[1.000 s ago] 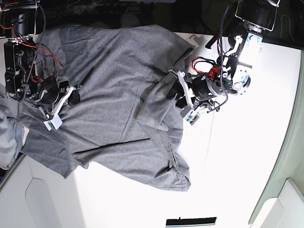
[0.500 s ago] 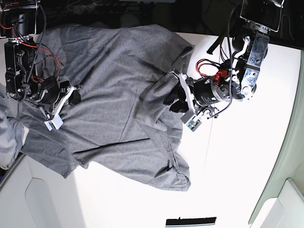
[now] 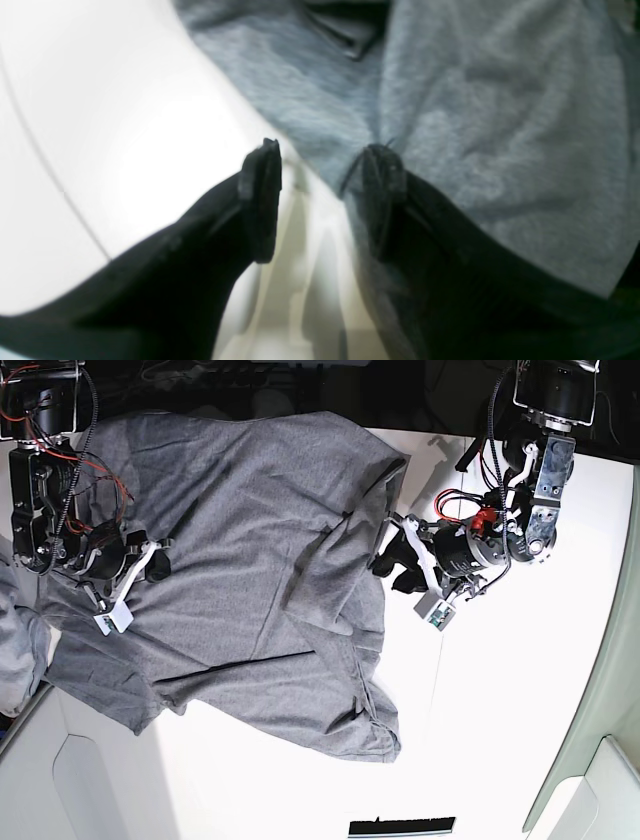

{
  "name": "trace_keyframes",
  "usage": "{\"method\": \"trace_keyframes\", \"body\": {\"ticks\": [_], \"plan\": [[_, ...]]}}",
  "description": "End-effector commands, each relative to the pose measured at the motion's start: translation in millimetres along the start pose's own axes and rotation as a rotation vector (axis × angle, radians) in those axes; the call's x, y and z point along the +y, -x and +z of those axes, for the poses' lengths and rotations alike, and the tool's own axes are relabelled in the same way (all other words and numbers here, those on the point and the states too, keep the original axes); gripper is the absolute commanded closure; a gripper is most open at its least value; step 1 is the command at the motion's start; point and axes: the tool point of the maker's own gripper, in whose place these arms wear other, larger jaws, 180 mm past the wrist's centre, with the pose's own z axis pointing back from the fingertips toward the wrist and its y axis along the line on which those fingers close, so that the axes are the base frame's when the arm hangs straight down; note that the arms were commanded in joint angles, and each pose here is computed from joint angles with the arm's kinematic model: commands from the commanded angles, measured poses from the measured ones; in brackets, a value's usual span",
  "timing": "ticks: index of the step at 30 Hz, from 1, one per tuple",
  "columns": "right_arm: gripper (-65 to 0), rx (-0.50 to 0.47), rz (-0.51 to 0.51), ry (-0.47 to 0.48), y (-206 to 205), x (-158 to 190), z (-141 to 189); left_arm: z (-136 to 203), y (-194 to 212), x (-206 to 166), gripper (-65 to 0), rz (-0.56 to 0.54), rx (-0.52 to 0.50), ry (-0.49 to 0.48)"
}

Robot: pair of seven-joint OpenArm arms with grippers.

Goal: Layout the t-shirt on the table in an organized manner, then fold the t-shirt properly
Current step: 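Grasp the bunched shirt fabric with the left gripper, then drag the grasped fabric with the left gripper away from the right gripper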

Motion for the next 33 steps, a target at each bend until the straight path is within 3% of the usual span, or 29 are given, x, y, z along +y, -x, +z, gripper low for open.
{"method": "trace_keyframes", "body": {"ticks": [1, 14, 18, 25, 27, 30, 33], "plan": [[0.0, -0.05, 0.016, 0.009, -18, -5, 8, 1, -20, 0, -29.3, -0.009, -0.064, 0.009], [0.0, -0.049, 0.016, 0.009, -18, -5, 8, -6, -18, -2, -29.1, -0.049, -0.061, -0.019], [0.0, -0.049, 0.016, 0.009, -18, -5, 8, -6, -18, -2, -22.2, -0.057, -0.057, -0.023], [0.0, -0.049, 0.016, 0.009, -18, -5, 8, -21, -5, -33, -21.2, -0.175, 0.007, 0.035], [0.0, -0.049, 0.016, 0.009, -18, -5, 8, -25, -3, -34, -16.5, -0.207, 0.018, 0.0], [0.0, -0.038, 0.016, 0.009, -16, -5, 8, -27, -6, -20, -2.9, -0.223, 0.017, -0.097], [0.0, -0.039, 0.016, 0.009, -16, -5, 8, -26, -9, -12, 0.0, -0.221, 0.016, -0.134]]}}
